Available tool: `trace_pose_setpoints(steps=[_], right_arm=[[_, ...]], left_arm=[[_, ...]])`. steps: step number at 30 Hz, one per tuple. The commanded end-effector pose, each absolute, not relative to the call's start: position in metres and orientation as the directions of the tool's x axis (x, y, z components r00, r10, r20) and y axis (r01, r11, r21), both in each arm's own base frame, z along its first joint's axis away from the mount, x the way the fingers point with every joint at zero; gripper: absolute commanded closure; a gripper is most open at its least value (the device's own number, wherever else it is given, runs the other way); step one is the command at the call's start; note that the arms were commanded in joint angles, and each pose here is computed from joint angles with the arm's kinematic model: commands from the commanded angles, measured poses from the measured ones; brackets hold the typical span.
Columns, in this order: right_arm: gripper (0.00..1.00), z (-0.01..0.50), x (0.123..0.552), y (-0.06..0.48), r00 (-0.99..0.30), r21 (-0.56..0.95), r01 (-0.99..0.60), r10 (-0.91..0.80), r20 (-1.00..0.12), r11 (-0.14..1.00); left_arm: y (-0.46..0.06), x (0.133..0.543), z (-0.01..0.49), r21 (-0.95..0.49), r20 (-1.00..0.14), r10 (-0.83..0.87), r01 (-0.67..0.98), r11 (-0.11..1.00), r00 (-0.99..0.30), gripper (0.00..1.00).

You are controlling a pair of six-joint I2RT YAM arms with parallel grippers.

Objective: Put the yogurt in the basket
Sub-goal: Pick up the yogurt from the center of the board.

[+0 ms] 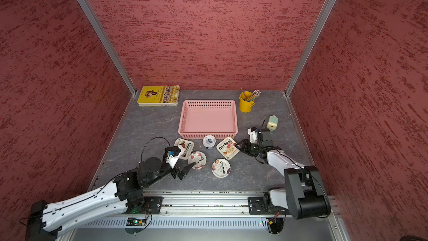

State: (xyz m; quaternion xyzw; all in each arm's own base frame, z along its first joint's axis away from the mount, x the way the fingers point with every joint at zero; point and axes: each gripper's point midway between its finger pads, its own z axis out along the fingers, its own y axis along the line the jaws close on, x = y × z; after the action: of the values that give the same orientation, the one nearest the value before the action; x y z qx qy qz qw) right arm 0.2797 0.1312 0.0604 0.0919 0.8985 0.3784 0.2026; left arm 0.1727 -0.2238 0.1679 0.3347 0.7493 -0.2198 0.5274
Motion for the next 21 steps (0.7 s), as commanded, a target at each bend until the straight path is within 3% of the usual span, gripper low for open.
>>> trace_pose_setpoints(steps=[1, 15, 19, 21], right_arm=[[0.60, 0.0597, 0.2799, 0.1316, -0.900, 0.725, -0.004, 0.313, -0.302, 0.689], [0.80, 0.0599, 0.2791, 0.1319, -0.902, 0.725, -0.004, 0.311, -0.300, 0.688], [1.00, 0.0605, 0.2791, 0.1317, -0.902, 0.725, -0.004, 0.310, -0.301, 0.689], [1.00, 0.0595, 0.2782, 0.1309, -0.902, 0.721, 0.000, 0.311, -0.299, 0.693]], left_arm=[[-0.2278, 0.1715, 0.1656, -0.002, -0.940, 0.253, 0.745, 0.667, -0.229, 0.00], [-0.2290, 0.1709, 0.1641, -0.010, -0.938, 0.254, 0.752, 0.660, -0.236, 0.00], [-0.2294, 0.1706, 0.1643, -0.012, -0.938, 0.254, 0.753, 0.658, -0.237, 0.00], [-0.2292, 0.1708, 0.1643, -0.011, -0.938, 0.255, 0.754, 0.657, -0.236, 0.00]])
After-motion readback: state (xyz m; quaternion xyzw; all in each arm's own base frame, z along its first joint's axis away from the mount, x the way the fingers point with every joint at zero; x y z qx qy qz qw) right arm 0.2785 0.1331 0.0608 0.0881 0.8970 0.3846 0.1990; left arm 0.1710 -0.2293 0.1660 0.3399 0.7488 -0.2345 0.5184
